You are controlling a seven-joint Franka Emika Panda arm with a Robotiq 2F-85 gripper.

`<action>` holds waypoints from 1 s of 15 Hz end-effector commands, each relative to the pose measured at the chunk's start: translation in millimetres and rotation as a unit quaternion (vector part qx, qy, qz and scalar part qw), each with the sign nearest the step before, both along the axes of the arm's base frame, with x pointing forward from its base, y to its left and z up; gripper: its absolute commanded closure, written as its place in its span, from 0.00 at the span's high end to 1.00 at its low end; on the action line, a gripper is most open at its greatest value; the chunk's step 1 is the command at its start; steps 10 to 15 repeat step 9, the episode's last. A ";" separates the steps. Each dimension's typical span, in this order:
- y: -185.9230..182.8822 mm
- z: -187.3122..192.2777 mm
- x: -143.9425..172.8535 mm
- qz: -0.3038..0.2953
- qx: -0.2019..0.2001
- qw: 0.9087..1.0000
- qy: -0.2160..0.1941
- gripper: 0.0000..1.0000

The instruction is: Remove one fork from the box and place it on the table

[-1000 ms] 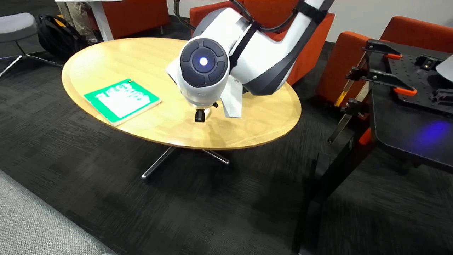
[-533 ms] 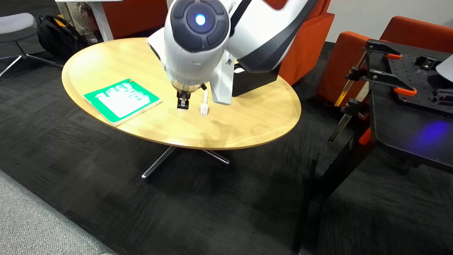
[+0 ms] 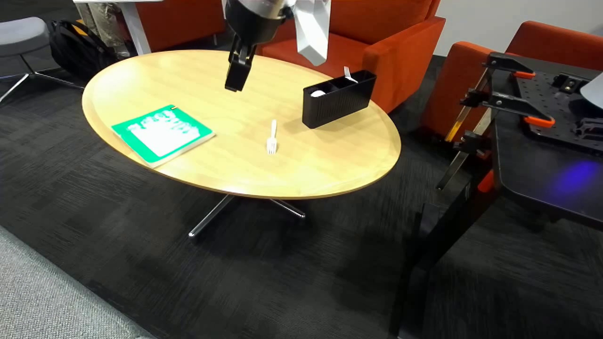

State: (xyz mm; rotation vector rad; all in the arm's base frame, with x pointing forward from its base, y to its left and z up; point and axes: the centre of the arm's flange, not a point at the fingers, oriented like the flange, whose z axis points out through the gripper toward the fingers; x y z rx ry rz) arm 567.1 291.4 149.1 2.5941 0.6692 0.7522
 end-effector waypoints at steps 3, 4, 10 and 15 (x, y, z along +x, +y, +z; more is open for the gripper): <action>-31.9 49.4 -41.1 -0.020 0.024 0.999 0.024 1.00; -31.3 52.6 -45.3 -0.023 0.025 0.999 0.026 1.00; -24.3 38.0 -36.6 -0.025 0.021 0.999 0.020 1.00; -24.3 38.0 -36.6 -0.025 0.021 0.999 0.020 1.00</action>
